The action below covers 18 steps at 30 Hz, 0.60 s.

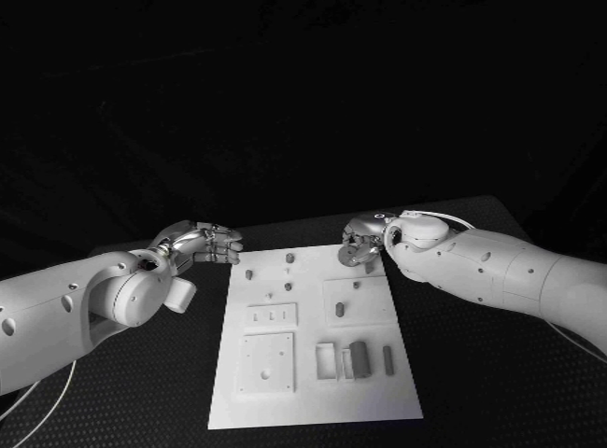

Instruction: Assemble the parts on the task board

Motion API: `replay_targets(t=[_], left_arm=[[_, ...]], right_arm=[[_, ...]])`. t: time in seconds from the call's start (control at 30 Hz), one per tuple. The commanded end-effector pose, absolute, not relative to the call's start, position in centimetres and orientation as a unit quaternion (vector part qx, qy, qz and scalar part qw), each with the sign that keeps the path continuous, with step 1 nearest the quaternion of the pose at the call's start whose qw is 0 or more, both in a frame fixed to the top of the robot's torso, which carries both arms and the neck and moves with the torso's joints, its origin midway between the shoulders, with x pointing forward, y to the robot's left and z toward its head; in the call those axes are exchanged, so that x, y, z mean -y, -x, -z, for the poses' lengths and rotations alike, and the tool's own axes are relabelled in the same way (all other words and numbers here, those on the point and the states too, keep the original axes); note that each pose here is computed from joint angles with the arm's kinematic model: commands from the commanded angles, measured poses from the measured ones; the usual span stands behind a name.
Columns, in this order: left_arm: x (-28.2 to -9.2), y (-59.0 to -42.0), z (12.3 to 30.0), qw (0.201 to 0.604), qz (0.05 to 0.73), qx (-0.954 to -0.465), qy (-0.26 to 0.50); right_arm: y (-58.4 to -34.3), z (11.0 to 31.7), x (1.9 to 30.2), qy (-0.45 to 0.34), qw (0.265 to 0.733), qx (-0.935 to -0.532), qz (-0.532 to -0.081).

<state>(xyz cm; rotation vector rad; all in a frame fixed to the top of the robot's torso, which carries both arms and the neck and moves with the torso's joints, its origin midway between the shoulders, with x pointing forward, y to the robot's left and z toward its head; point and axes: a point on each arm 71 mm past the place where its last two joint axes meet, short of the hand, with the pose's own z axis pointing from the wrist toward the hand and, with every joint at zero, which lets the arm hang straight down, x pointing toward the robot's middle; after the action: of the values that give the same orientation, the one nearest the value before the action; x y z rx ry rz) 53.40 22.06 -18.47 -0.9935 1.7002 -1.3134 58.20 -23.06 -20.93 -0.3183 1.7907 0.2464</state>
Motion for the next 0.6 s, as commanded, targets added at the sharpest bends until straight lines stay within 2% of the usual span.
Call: replay_targets(t=[0.03,0.6], left_arm=[[-21.84,-53.35,18.45,0.373,0.519,-0.667,0.384],[-21.94,-53.34,18.55,0.372,0.518,-0.667,0.385]], right_arm=[[-58.1,21.61,23.59,0.141,0.589,-0.79,-0.096],[-58.09,21.37,23.79,0.137,0.601,-0.78,-0.105]])
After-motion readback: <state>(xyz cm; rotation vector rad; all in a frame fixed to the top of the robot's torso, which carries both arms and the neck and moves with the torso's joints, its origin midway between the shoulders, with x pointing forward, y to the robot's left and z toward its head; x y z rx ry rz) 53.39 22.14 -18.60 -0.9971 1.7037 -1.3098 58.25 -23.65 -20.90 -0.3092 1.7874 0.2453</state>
